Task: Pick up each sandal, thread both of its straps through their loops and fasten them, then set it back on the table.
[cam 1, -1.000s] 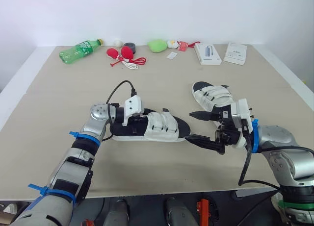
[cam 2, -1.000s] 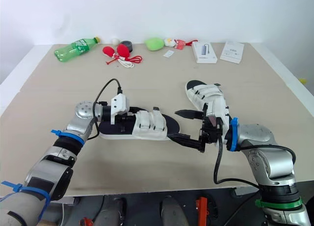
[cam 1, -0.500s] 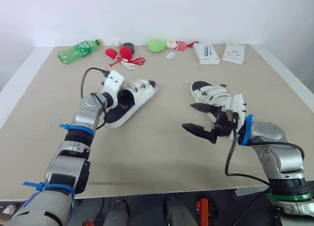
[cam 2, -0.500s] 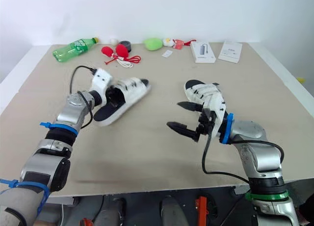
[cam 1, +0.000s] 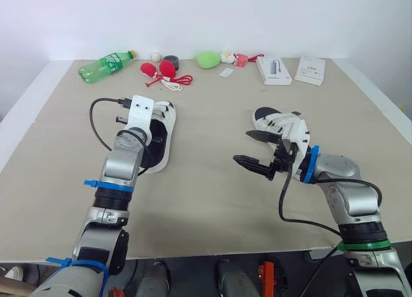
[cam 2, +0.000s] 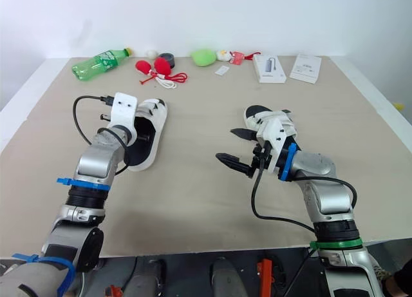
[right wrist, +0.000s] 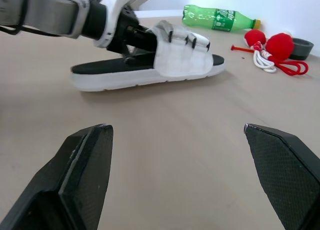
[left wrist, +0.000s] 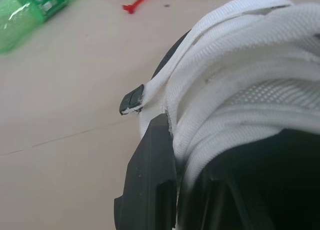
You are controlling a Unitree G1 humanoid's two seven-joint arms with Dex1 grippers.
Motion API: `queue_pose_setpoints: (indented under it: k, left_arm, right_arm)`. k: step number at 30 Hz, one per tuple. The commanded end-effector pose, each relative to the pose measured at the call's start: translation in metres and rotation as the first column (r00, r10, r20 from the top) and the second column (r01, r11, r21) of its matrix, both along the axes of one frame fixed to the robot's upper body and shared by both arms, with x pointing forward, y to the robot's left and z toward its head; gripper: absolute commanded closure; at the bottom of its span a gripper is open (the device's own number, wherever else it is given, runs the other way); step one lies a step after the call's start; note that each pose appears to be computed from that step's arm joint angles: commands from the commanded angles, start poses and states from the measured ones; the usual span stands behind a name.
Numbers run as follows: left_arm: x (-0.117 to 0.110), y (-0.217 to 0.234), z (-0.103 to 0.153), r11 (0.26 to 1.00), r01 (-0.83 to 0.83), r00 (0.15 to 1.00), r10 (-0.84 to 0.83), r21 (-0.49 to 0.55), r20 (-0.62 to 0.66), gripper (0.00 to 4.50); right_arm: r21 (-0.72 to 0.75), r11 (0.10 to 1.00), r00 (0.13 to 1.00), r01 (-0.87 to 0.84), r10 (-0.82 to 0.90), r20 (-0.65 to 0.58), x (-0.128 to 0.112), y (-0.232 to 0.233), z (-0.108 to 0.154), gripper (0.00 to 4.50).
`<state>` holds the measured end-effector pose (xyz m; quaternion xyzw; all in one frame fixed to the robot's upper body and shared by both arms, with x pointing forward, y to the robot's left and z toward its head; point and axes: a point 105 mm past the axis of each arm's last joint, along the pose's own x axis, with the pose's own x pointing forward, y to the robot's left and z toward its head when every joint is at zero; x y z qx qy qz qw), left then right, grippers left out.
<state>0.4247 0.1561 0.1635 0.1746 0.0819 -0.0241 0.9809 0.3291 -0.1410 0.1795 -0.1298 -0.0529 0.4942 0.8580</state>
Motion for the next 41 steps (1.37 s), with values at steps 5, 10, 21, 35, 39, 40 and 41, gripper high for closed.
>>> queue_pose_setpoints:
  k: [5, 10, 21, 35, 39, 40, 41]
  left_arm:
    - [-0.006, -0.003, 0.008, 0.999, 0.026, 0.999, -0.027, 0.041, 0.018, 4.46]
    - [-0.007, -0.006, 0.005, 0.998, 0.064, 0.998, -0.064, -0.004, -0.011, 2.68]
    - [-0.047, -0.02, 0.036, 0.88, 0.462, 0.886, -0.453, -0.106, 0.099, 0.09]
    - [-0.113, -0.047, 0.014, 0.34, 0.941, 0.34, -0.94, -0.012, 0.025, 0.09]
    - [-0.117, -0.063, 0.011, 0.274, 0.961, 0.275, -0.961, -0.025, 0.016, 0.09]
    - [-0.119, -0.067, 0.008, 0.258, 0.966, 0.258, -0.966, -0.033, 0.003, 0.09]
    - [-0.122, -0.071, 0.007, 0.237, 0.971, 0.237, -0.971, -0.023, 0.003, 0.09]
  right_arm:
    - [0.034, 0.999, 1.0, -0.017, 0.016, 0.025, 0.0, -0.003, 0.015, 0.0]
    - [0.025, 0.999, 0.999, -0.029, 0.028, 0.017, -0.003, -0.002, 0.011, 0.0]
    - [0.0, 1.0, 1.0, -0.03, 0.03, 0.007, -0.009, -0.008, 0.007, 0.0]
    - [-0.138, 0.984, 0.992, -0.112, 0.102, -0.076, -0.047, -0.043, -0.008, 0.0]
    - [-0.138, 0.987, 0.994, -0.086, 0.076, -0.073, -0.048, -0.046, -0.009, 0.0]
    - [-0.139, 0.987, 0.995, -0.082, 0.072, -0.073, -0.048, -0.047, -0.01, 0.0]
    - [-0.139, 0.987, 0.995, -0.08, 0.07, -0.073, -0.049, -0.047, -0.01, 0.0]
